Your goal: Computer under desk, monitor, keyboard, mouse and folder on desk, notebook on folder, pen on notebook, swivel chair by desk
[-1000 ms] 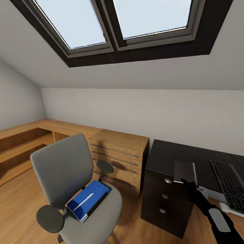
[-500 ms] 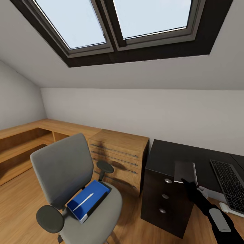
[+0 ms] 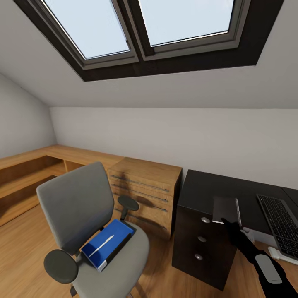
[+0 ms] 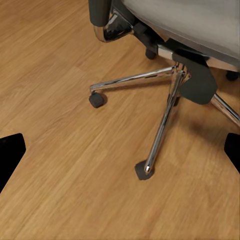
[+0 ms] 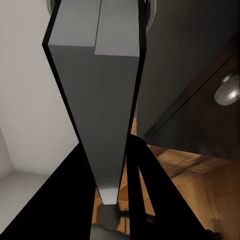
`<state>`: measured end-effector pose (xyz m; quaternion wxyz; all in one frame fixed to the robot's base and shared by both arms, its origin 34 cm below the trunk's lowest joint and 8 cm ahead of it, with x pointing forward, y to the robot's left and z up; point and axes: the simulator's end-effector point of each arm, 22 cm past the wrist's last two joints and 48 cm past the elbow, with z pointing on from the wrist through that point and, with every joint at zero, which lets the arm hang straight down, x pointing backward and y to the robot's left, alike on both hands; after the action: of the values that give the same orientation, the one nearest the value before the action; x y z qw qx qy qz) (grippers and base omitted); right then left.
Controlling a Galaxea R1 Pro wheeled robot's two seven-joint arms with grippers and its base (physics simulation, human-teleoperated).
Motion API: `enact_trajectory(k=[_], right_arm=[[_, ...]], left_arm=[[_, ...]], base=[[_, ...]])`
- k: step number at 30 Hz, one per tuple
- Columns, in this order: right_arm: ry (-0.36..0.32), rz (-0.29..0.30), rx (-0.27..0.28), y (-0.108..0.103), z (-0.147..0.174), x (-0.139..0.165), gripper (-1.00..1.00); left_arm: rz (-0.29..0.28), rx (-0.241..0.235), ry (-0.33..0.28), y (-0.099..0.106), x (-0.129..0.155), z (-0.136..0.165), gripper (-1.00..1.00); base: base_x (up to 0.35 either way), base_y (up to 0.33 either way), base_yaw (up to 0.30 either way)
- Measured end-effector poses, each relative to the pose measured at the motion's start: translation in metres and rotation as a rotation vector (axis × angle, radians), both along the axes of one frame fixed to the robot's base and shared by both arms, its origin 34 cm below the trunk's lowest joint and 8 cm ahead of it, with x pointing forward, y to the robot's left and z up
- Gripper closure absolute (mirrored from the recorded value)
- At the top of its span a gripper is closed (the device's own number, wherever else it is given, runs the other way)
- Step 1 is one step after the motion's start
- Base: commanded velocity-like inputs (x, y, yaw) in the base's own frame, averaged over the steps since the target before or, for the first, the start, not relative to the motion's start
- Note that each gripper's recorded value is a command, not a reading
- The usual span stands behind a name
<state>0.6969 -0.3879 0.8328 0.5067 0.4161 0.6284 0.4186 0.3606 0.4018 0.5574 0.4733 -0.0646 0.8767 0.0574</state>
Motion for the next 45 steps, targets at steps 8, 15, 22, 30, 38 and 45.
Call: enact_trajectory(k=[8, 15, 22, 30, 38, 45], right_arm=[[0.0, 0.0, -0.001, 0.0, -0.013, -0.001, 1.0], [0.0, 0.0, -0.001, -0.001, -0.026, -0.001, 1.0], [-0.001, -0.001, -0.001, -0.001, -0.038, -0.002, 1.0], [-0.001, -0.001, -0.001, -0.001, -0.052, -0.003, 1.0], [-0.002, -0.001, 0.001, -0.001, -0.058, -0.004, 1.0], [-0.002, -0.001, 0.001, -0.001, -0.057, -0.004, 1.0]], left_arm=[[0.0, -0.011, 0.001, -0.007, -0.001, -0.015, -1.0], [0.0, -0.013, 0.001, -0.009, -0.001, -0.028, -1.0], [0.0, -0.014, 0.001, -0.009, -0.002, -0.04, -1.0], [0.0, -0.014, 0.0, -0.009, -0.003, -0.055, -1.0], [0.0, -0.014, 0.0, -0.009, -0.004, -0.061, -1.0], [0.0, -0.014, 0.0, -0.009, -0.004, -0.061, -1.0]], base=[[0.0, 0.0, 0.0], [0.0, 0.0, 0.0], [0.0, 0.0, 0.0], [0.0, 0.0, 0.0], [0.0, 0.0, 0.0], [0.0, 0.0, 0.0]])
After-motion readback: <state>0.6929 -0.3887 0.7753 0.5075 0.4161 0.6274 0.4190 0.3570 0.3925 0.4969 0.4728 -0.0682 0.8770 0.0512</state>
